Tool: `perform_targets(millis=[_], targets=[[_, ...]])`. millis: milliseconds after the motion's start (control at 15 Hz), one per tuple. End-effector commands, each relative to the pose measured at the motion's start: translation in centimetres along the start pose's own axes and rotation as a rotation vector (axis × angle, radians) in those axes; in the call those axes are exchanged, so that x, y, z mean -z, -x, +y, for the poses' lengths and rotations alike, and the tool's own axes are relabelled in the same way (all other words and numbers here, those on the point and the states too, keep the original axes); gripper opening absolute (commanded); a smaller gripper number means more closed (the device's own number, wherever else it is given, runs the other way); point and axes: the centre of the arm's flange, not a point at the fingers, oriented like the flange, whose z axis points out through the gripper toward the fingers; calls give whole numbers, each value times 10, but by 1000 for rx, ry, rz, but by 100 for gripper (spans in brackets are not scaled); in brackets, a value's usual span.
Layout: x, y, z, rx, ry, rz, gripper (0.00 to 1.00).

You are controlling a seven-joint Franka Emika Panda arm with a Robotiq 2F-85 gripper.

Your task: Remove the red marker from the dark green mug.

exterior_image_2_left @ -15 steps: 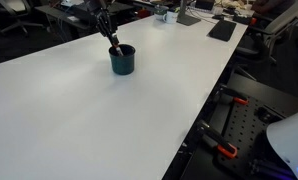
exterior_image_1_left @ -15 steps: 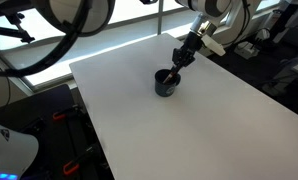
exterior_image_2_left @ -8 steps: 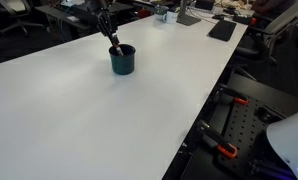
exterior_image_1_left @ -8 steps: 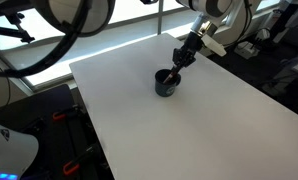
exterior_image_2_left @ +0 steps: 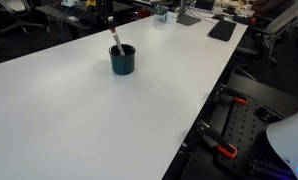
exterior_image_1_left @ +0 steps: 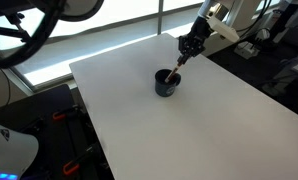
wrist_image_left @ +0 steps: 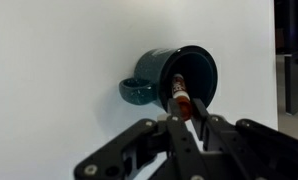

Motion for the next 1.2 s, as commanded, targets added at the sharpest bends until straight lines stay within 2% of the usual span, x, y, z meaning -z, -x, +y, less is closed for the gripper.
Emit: perform_targets(millis=[0,600,1133], targets=[[25,8,-29,-64,36,6,3],[74,52,-52,-193,135,15,3],[57,112,-47,-357,220,12,3]])
